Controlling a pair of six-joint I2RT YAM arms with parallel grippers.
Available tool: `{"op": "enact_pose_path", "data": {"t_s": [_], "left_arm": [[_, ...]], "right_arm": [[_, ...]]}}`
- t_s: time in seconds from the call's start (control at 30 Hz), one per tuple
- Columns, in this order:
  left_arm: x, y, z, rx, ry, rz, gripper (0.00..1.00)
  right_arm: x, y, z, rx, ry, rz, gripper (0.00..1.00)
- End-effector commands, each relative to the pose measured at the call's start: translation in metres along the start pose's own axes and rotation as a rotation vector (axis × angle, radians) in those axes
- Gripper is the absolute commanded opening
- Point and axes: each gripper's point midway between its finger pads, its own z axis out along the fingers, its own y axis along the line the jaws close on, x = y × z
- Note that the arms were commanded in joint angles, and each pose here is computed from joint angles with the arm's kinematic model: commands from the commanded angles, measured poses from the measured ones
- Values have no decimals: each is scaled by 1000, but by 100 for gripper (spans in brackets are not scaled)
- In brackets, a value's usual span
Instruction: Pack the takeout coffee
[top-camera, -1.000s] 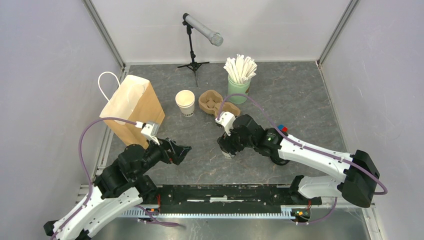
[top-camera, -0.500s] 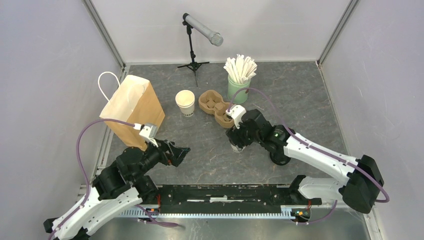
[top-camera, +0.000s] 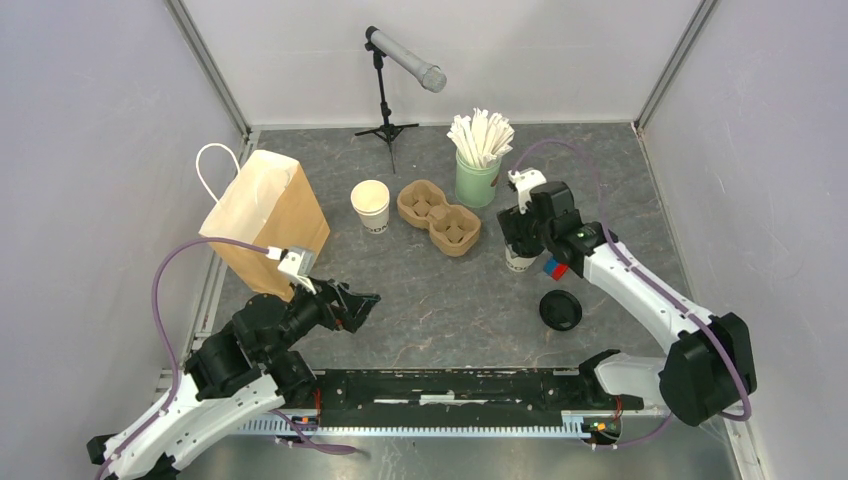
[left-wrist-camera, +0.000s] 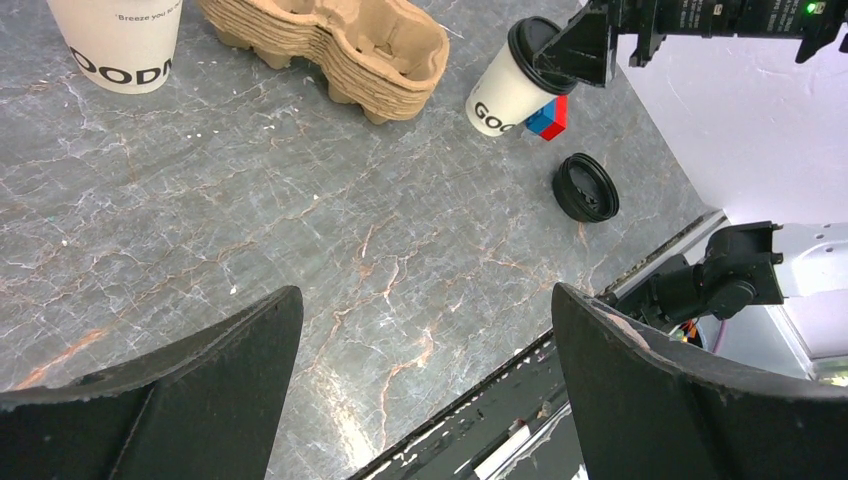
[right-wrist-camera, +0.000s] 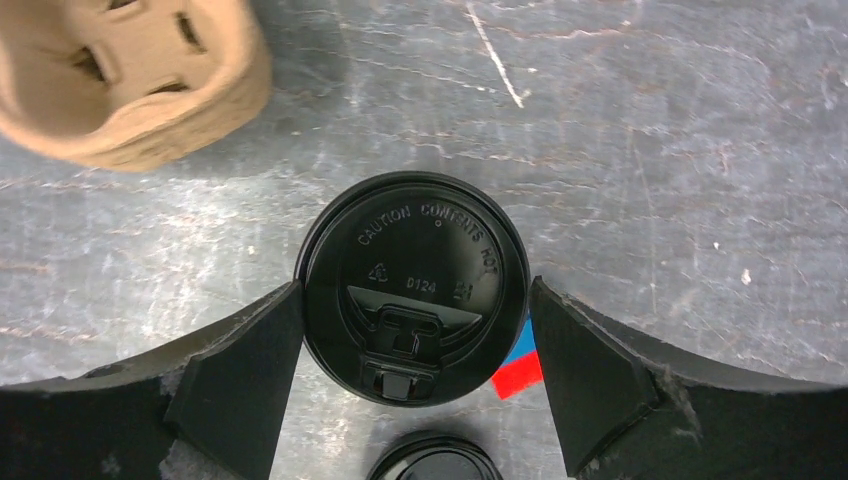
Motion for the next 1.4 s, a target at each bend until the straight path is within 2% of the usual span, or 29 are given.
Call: {"op": "enact_pose_path", "data": {"t_s": [0.0,0.1,0.23,0.43,0.67,0.8,0.93,1.07,1.2,1.37], "left_arm": [[-9,-1,-1,5,-34,21,100],[-9,-2,-1,5,-32,24,100],[-9,-2,-1,6,-34,23,100],[-9,-1,-1,4,-34,23,100],[-9,-1,-1,3,-33,24,100],[-12,-1,-5,0,-30,37,100],[-18,-2,-15,-3,-30,53,100],[-21,-1,-18,5,-51,53,100],[-20,-4,-19,24,-57,55,100],[-21,-6,-20,38,-62,55,100]], "right_arm": [[3,-25,0,61,44,8,88],[-3,-32,-2,75,34,25,89],[-8,-32,-3,65,26,31,98],[-26,-29,-16,41,-19,47,98],[-56,-23,-42,-17,-117,53,97],[-78,3,-50,-166,-234,40,99],[-100,30,-58,-269,-400,0,89],[-115,72,-60,-323,-495,-70,88],[-125,106,-45,-368,-480,-140,87],[-132,126,-15,-382,-459,-216,79]]}}
